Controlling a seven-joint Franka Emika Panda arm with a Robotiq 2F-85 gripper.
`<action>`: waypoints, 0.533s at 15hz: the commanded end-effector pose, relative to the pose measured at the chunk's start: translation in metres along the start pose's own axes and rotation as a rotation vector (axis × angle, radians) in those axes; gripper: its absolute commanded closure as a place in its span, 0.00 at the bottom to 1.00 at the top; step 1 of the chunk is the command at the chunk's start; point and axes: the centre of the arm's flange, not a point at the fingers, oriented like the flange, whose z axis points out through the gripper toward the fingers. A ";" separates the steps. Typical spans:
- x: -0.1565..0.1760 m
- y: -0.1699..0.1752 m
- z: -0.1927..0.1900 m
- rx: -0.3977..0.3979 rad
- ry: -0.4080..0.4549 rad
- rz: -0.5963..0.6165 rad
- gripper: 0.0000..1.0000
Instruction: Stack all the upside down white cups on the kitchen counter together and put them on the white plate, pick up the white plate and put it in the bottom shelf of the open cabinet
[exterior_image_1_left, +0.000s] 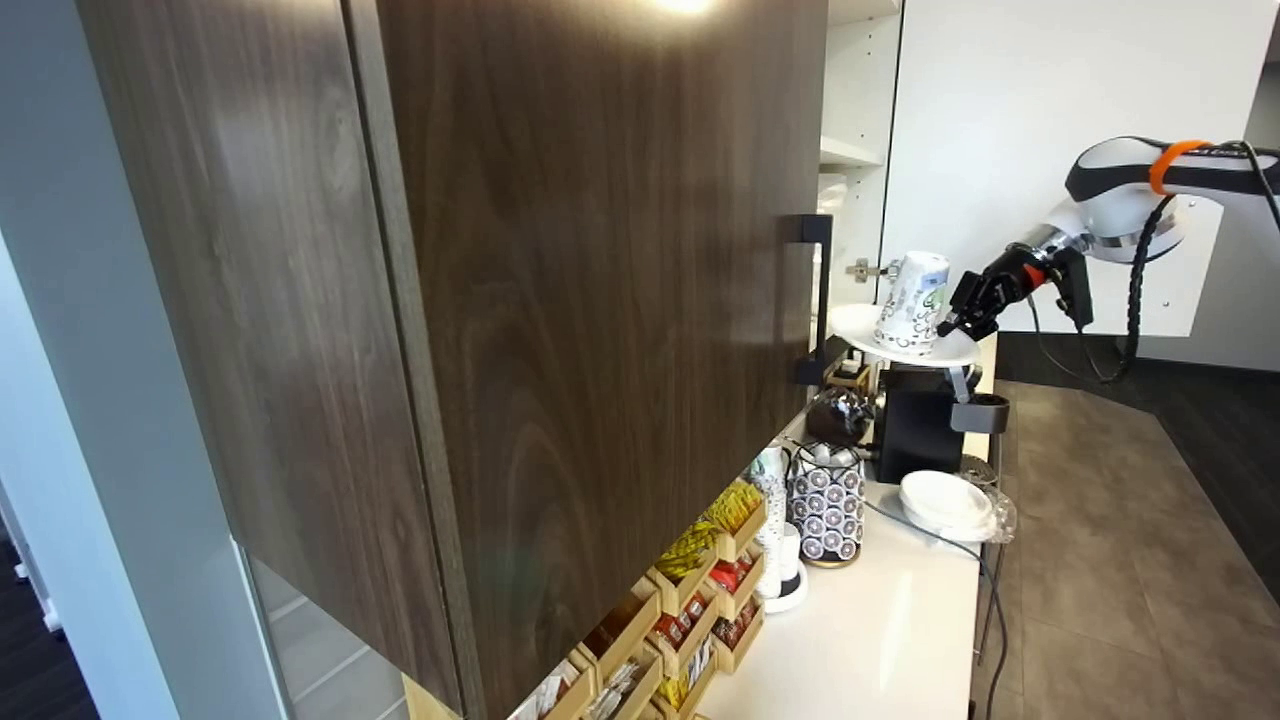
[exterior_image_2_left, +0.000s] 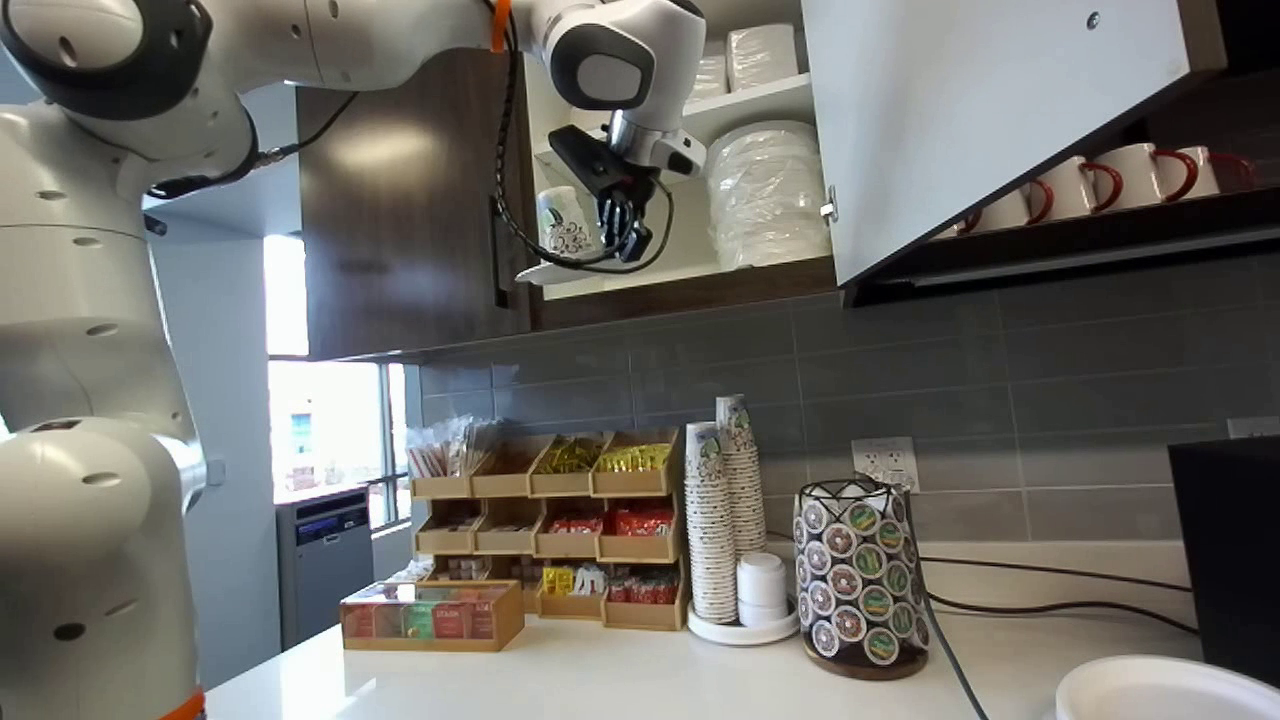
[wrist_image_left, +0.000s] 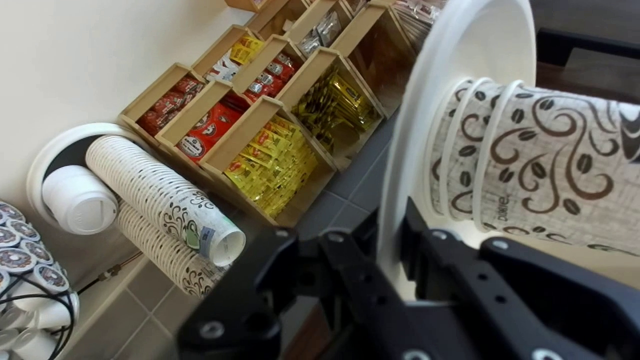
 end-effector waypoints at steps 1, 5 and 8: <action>0.026 -0.014 0.006 0.022 -0.013 0.052 0.95; 0.049 -0.024 0.015 0.013 -0.011 0.091 0.94; 0.069 -0.026 0.018 -0.001 0.002 0.129 0.94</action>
